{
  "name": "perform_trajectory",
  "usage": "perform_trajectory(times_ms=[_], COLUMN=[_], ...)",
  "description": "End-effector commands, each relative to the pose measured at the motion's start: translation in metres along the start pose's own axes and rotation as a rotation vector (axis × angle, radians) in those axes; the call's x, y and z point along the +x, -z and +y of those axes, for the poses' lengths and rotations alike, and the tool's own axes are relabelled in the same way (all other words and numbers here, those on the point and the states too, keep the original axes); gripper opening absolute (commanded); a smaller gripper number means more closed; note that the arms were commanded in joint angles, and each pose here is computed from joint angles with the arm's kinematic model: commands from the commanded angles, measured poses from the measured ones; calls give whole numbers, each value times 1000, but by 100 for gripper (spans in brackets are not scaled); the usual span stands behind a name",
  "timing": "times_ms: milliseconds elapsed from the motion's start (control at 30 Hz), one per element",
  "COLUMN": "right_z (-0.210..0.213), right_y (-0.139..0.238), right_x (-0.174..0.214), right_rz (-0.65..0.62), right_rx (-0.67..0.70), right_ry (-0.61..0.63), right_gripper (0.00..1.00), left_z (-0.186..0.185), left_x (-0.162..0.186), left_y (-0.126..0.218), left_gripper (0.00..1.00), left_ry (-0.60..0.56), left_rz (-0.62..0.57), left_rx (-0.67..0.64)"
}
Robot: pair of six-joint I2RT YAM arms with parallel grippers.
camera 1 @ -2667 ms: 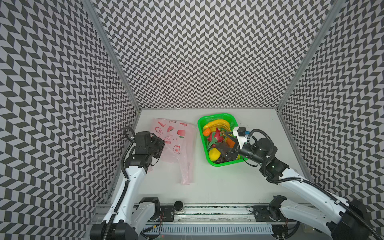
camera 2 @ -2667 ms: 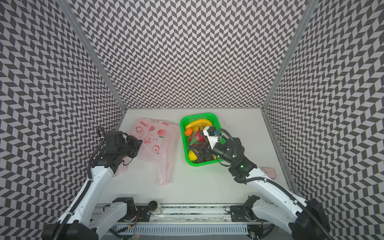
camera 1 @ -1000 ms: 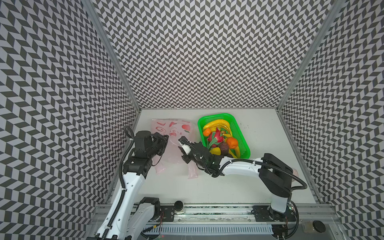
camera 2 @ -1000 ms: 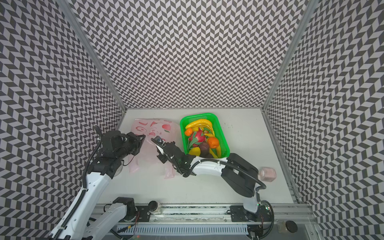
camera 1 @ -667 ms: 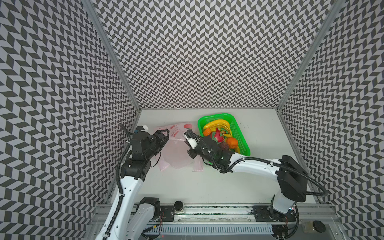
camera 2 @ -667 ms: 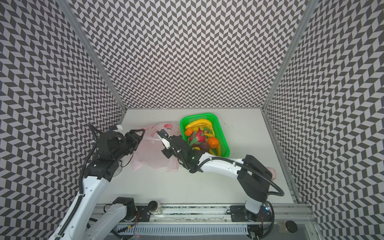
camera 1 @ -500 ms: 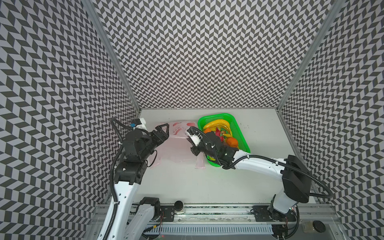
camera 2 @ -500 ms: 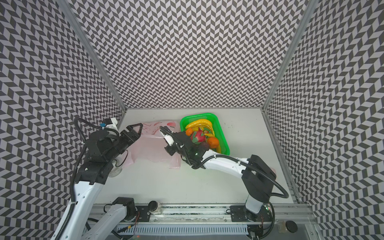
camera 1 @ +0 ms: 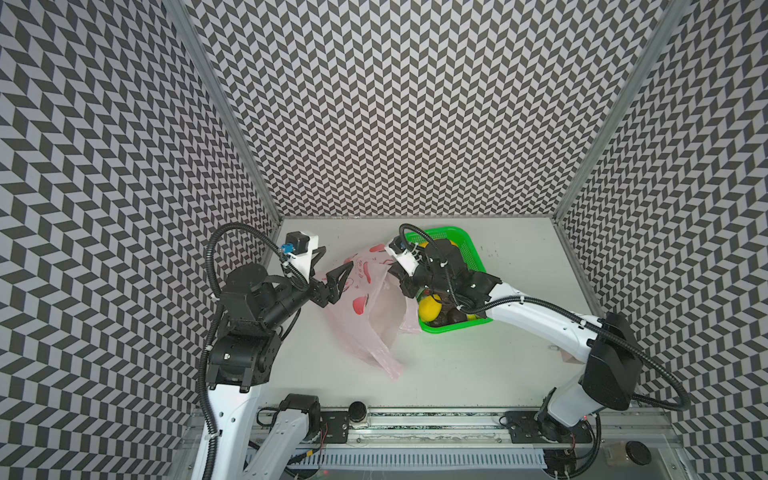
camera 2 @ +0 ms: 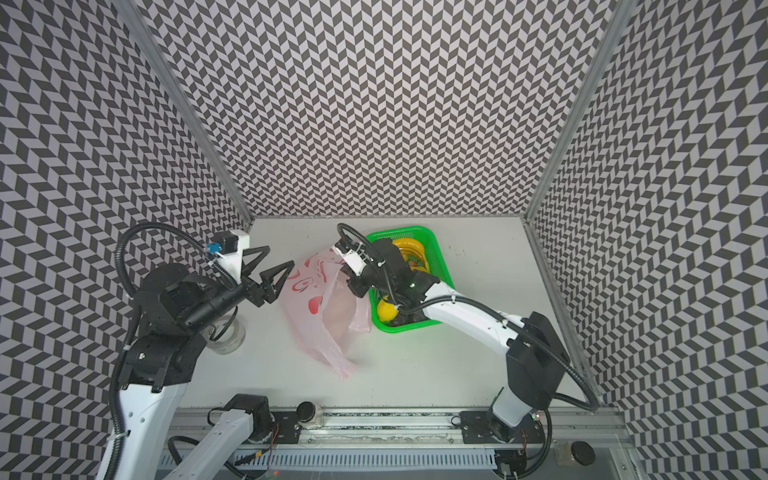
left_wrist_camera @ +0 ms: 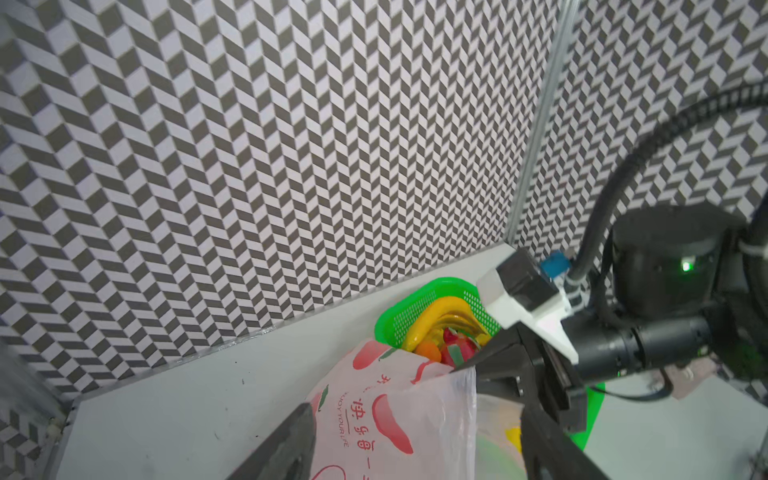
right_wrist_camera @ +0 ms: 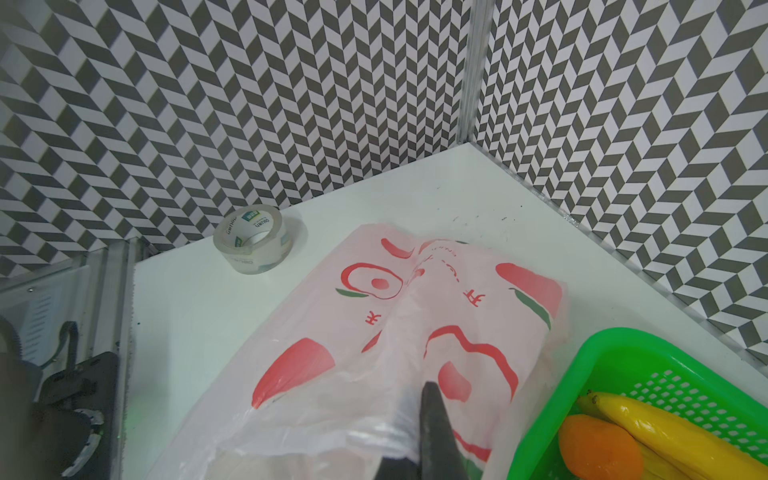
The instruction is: Place the fake fruits into the plastic bag and tie a complex knot
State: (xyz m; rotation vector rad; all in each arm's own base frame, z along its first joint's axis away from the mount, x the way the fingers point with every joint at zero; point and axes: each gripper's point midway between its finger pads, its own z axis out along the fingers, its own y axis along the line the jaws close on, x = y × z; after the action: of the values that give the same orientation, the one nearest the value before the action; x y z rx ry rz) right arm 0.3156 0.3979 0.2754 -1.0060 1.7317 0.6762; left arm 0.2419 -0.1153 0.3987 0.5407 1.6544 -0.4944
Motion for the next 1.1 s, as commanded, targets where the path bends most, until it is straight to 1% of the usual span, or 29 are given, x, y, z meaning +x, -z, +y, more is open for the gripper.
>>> perform_trajectory(times_ms=[0,167,267,367,500,667,733,833,967,1067], right_z=[6,4,3,3,4,8,9,11,13,14], right_y=[16,18,19,19,21,24,25,26,28,28], right_x=[-22,-27,-29,-30,-32,-34,-34,-33,-31,-30], right_rz=[-38,-42,-47,-50,-65,-71,-72,-68,-60,-55], right_rx=[-57,-52,-47,-43,-45,-67,-76,-81,-93,-100], right_ry=[-4,-20,-27,-37,-48,-53,-55,-56,-52,-49], right_gripper=[0,0,0,0,0,0,0,0,0,0], left_z=[-27,-48,-59,-53,-60,-58,-55,-47,-37,-29], left_x=[17,34,48,61,77,97,107,116,119,118], left_y=[-2,-14,-28,-42,-61,-80,-87,-92,-95,-96], left_gripper=[81,85,86,86,87,88,88,87,83,74], left_ry=[-92,-40,-2,30,64,7,-13,-35,-48,-60], left_rz=[40,37,59,73,83,156,201,233,239,233], left_rx=[153,240,255,159,124,14,-34,-109,-177,-222])
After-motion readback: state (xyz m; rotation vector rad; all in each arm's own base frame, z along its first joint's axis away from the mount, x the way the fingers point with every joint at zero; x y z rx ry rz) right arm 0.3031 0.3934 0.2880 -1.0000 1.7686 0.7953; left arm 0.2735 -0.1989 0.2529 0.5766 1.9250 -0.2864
